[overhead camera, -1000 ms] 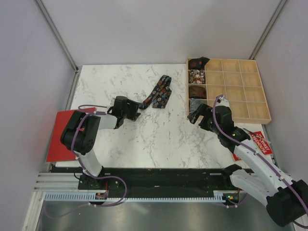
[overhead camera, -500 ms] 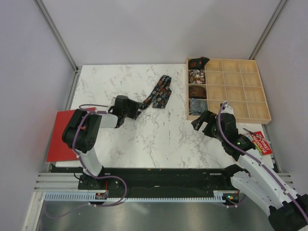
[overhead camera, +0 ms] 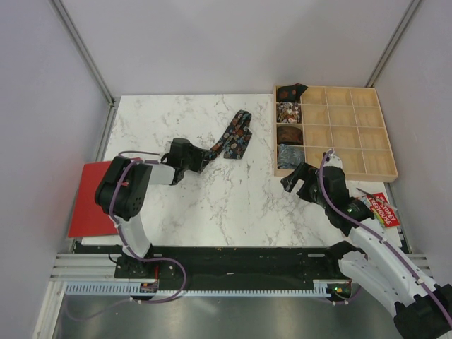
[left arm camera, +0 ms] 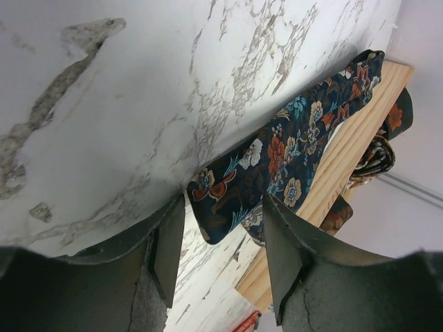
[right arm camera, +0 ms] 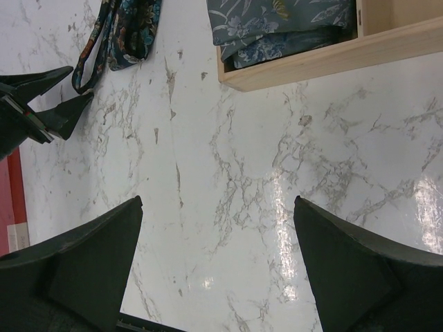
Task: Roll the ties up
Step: Flatten out the tie at the center of the board.
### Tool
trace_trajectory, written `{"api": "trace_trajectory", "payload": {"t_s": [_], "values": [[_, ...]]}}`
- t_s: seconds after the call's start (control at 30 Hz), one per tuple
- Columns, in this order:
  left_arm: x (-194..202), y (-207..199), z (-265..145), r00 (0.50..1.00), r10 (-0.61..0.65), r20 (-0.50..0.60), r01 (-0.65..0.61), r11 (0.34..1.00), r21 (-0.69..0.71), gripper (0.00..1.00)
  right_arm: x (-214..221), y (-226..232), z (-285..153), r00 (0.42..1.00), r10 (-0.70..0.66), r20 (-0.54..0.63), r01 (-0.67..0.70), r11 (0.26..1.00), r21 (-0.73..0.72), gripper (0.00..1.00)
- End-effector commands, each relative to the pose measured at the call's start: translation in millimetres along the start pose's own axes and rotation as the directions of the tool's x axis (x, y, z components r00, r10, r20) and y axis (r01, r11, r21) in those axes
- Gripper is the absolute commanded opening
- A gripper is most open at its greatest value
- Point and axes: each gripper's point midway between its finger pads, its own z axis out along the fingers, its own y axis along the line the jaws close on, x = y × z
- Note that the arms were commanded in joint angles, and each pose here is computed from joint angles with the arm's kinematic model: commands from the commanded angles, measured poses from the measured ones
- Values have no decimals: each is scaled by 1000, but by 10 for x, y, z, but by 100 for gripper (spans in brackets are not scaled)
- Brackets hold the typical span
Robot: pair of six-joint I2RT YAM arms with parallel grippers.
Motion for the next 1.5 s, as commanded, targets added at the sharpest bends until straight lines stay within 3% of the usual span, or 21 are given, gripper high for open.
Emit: {"api": "trace_trajectory", "payload": {"t_s": [0.0,0.3,0.63,0.87,1.13,1.47], "values": [[-52,20,107,1000,1,20,0,999,-32,54,-23,51,6,1000,3,8,-3,1000,-19,98],[-122,108,117,998,-8,58,14,994,-108,51,-16,45,-5,1000,-3,8,3,1000,-23,98],[-81,7,145,999,37,19,-34,991,-127,2,30,86,28,1000,-11,-18,10,999,-45,98],[-126,-369,-267,987,157,19,-155,985,-78,2,81,362,179,997,13,-79,-22,993,-114,98],[-231,-1059,-1156,925,375,59,-376,927,3,2,215,675,413,993,-21,-120,6,992,-129,97],[-243,-1017,-2382,846,527,85,-529,848,10,2,274,771,665,992,-22,-127,9,995,-99,98]]}}
